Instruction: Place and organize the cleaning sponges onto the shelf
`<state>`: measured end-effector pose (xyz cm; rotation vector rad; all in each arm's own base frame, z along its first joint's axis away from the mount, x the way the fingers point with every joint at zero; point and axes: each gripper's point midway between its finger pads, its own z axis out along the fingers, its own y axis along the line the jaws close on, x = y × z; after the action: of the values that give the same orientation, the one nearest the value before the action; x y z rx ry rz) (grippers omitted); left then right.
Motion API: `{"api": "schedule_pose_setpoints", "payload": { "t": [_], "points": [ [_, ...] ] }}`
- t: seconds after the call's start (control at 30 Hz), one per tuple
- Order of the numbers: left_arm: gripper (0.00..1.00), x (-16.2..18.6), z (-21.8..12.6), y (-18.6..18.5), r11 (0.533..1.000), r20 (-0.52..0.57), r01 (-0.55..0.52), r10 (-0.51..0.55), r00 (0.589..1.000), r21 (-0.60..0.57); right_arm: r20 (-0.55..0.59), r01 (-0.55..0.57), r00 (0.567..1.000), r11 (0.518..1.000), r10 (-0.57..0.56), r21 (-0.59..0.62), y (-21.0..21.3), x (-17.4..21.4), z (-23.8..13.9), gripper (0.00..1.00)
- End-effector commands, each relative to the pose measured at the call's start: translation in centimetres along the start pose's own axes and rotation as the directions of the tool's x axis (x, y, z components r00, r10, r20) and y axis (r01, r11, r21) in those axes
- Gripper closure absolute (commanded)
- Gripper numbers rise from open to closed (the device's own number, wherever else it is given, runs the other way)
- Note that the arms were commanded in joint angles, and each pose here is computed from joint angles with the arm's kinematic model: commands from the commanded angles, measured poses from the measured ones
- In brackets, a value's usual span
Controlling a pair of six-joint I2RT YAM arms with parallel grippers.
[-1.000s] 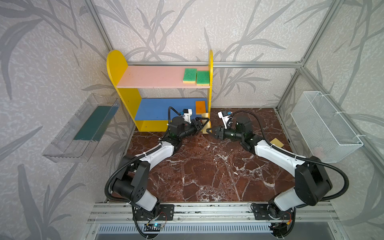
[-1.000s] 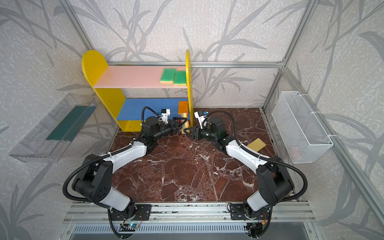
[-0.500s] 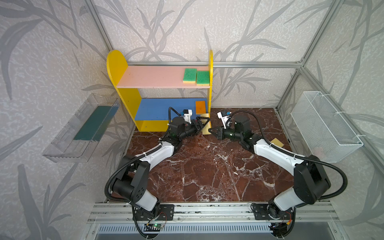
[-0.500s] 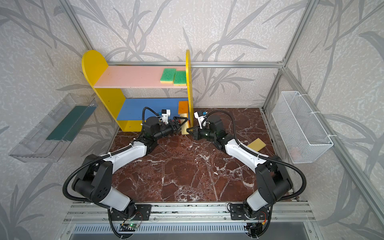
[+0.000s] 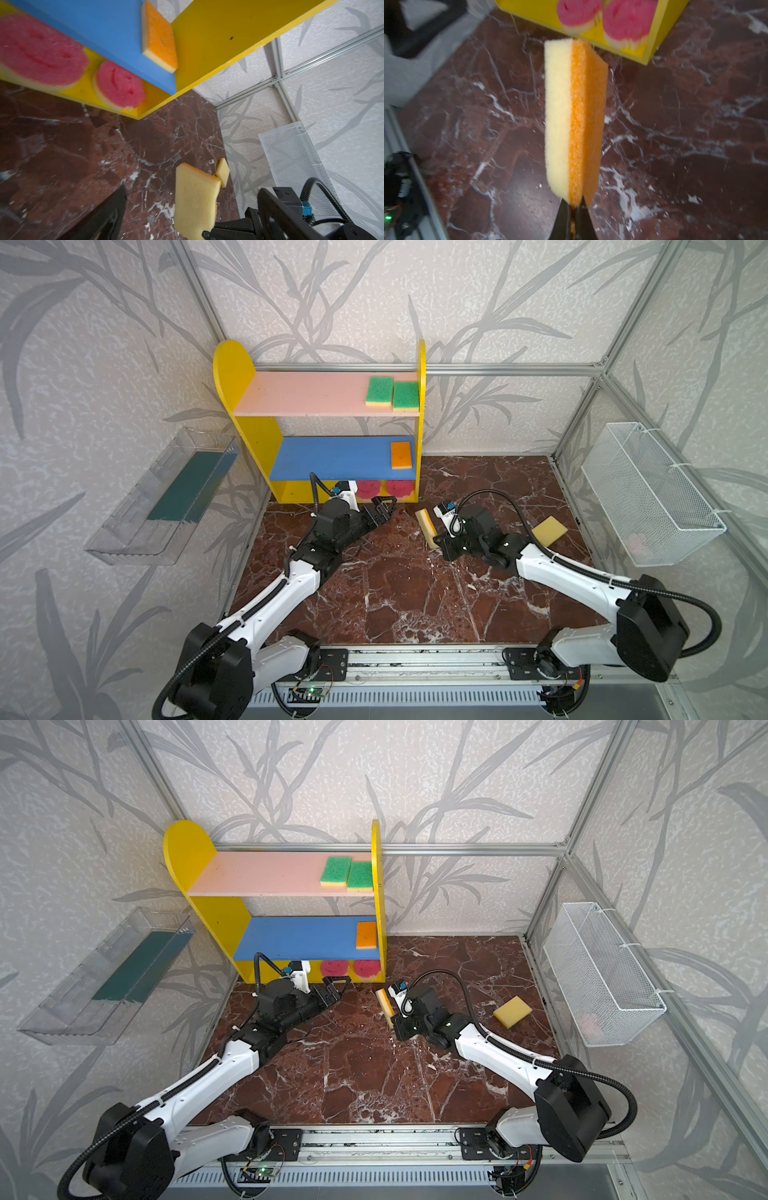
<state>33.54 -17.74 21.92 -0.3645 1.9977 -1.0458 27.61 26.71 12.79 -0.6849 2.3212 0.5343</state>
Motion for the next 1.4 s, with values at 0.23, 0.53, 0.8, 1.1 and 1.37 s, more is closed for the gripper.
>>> {"api": "schedule_pose_setpoints", "payload": {
  "t": [0.23,0.53,0.8,1.1,1.37],
  "points": [
    [0.02,2.8,-2.0,6.1,0.984,-0.01,-0.015,0.013,1.0,-0.178,-0.261,0.223,0.948,0.966,-0.183,0.133,1.4,5.9,3.4,0.49],
    [0.05,3.8,-2.2,6.4,0.978,-0.074,-0.071,0.058,0.996,-0.194,-0.205,0.137,0.969,0.99,-0.141,-0.033,4.8,5.0,3.1,0.23],
    [0.42,6.5,0.3,6.6,0.963,-0.276,-0.173,0.113,0.954,-0.206,-0.205,-0.048,0.978,0.995,0.029,-0.09,3.3,5.7,1.1,0.33],
    [0.63,7.4,1.9,7.4,0.947,-0.311,-0.22,0.141,0.94,-0.235,-0.236,-0.191,0.964,0.94,0.125,-0.282,6.0,8.8,-0.1,0.97],
    [0.54,7.9,1.6,8.6,0.933,-0.324,-0.233,0.138,0.936,-0.273,-0.23,-0.159,0.968,0.955,0.101,-0.249,7.1,9.3,2.0,0.98]
  ]
}}
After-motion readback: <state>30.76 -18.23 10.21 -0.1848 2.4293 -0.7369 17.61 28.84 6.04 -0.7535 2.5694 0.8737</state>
